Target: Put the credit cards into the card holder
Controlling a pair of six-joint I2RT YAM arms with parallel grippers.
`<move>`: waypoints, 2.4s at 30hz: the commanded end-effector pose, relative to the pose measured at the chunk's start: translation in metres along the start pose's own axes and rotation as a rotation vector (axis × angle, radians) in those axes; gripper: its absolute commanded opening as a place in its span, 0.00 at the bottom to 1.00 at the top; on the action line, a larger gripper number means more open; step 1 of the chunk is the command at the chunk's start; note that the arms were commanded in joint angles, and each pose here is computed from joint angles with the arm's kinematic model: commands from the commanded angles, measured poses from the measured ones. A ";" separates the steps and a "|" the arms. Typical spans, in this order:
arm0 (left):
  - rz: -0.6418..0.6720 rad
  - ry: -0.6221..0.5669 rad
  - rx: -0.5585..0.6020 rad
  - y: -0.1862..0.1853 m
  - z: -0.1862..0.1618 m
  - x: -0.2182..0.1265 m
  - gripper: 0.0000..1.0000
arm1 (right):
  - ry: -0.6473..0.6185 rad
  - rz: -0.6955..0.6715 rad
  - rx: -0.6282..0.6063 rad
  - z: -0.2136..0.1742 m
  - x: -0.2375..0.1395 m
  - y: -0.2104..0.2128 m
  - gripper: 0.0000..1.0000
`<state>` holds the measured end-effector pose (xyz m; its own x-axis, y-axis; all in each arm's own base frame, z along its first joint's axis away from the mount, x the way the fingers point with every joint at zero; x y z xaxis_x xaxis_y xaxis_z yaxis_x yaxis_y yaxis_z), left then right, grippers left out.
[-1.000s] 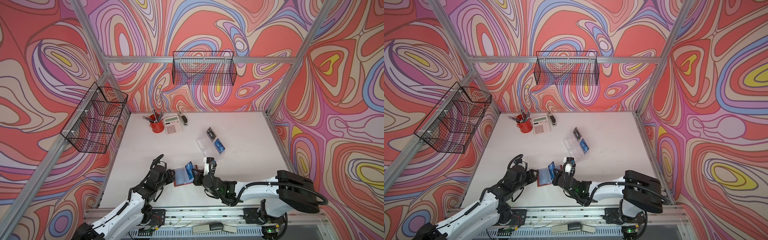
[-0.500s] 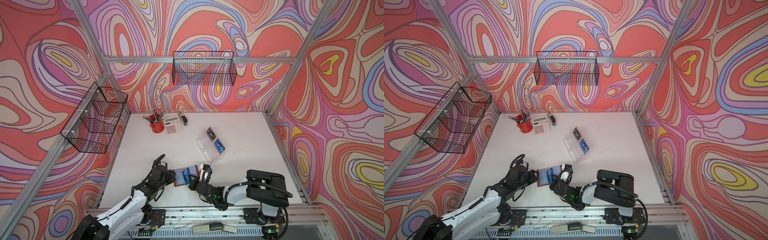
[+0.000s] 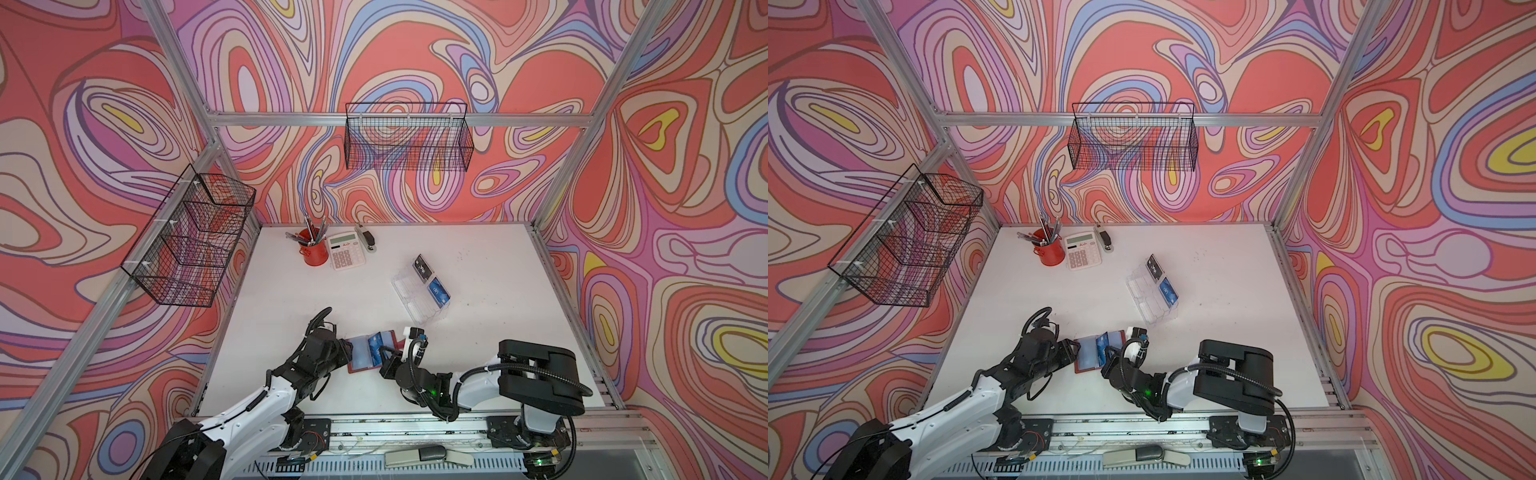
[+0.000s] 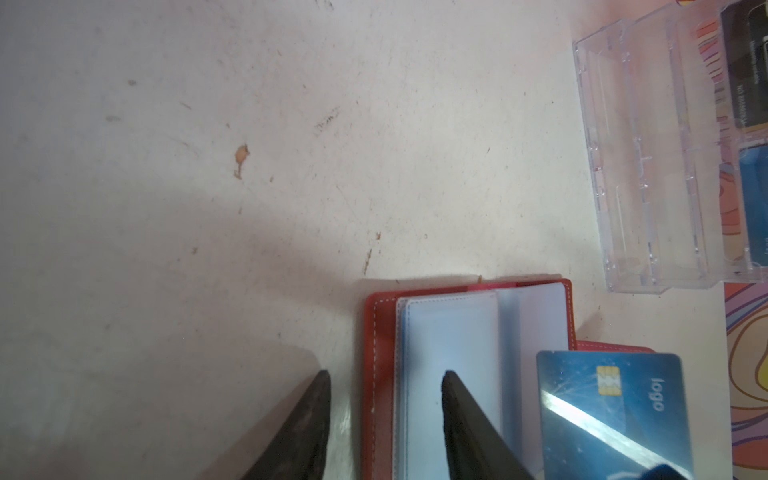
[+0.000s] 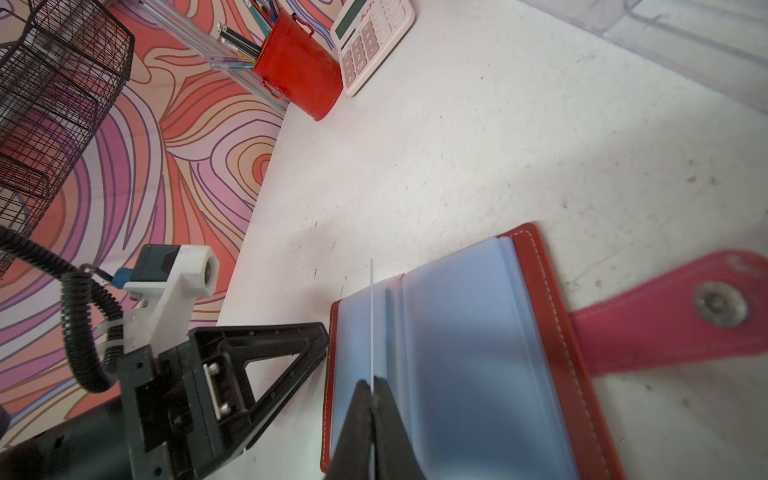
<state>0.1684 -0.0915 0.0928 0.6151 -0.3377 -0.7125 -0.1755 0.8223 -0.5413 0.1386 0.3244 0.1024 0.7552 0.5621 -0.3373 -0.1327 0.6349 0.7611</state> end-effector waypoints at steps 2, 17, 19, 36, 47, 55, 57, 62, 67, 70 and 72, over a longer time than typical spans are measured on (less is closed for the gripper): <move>0.015 0.009 -0.012 0.000 0.001 0.000 0.46 | 0.007 -0.024 0.002 -0.001 0.008 -0.018 0.00; 0.056 0.014 -0.002 0.002 0.002 0.000 0.46 | 0.076 0.006 -0.030 -0.016 0.028 -0.022 0.00; 0.057 0.013 -0.004 0.002 0.002 0.001 0.44 | 0.069 0.005 -0.041 -0.015 0.027 -0.021 0.00; 0.068 0.031 -0.004 0.002 0.002 0.004 0.32 | 0.083 0.063 -0.030 -0.022 0.035 -0.020 0.00; 0.068 0.038 -0.002 0.001 0.002 0.003 0.31 | 0.065 0.019 -0.005 -0.022 0.033 -0.033 0.00; 0.066 0.037 -0.003 0.001 0.002 0.003 0.31 | 0.094 0.002 0.015 -0.030 0.039 -0.033 0.00; 0.065 0.037 -0.001 0.001 0.002 0.003 0.31 | 0.112 0.008 0.024 -0.035 0.042 -0.033 0.00; 0.066 0.038 -0.002 0.001 0.002 0.004 0.31 | 0.113 -0.004 0.033 -0.038 0.043 -0.033 0.00; 0.065 0.037 -0.003 0.002 0.002 0.003 0.31 | 0.103 -0.061 0.006 -0.035 0.038 -0.031 0.03; 0.065 0.040 -0.004 0.001 0.002 0.003 0.31 | 0.079 -0.125 -0.036 -0.028 0.033 -0.030 0.22; 0.067 0.040 -0.001 0.001 0.002 0.003 0.31 | 0.060 -0.168 -0.062 -0.023 0.029 -0.030 0.28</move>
<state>0.1730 -0.0912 0.0910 0.5959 -0.3047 -0.7430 -0.2048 0.8370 -0.5075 0.1523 0.3494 0.0670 0.7126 0.5871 -0.3841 -0.1040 0.6298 0.7697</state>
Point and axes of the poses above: each gripper's point midway between its finger pads, its own x axis out along the fingers, its own y axis along the line the jaws close on, z = x × y, the point moved 9 cm from there along -x, back along the fingers, and after that the axes turned 1 degree about x, right-handed, at the moved point
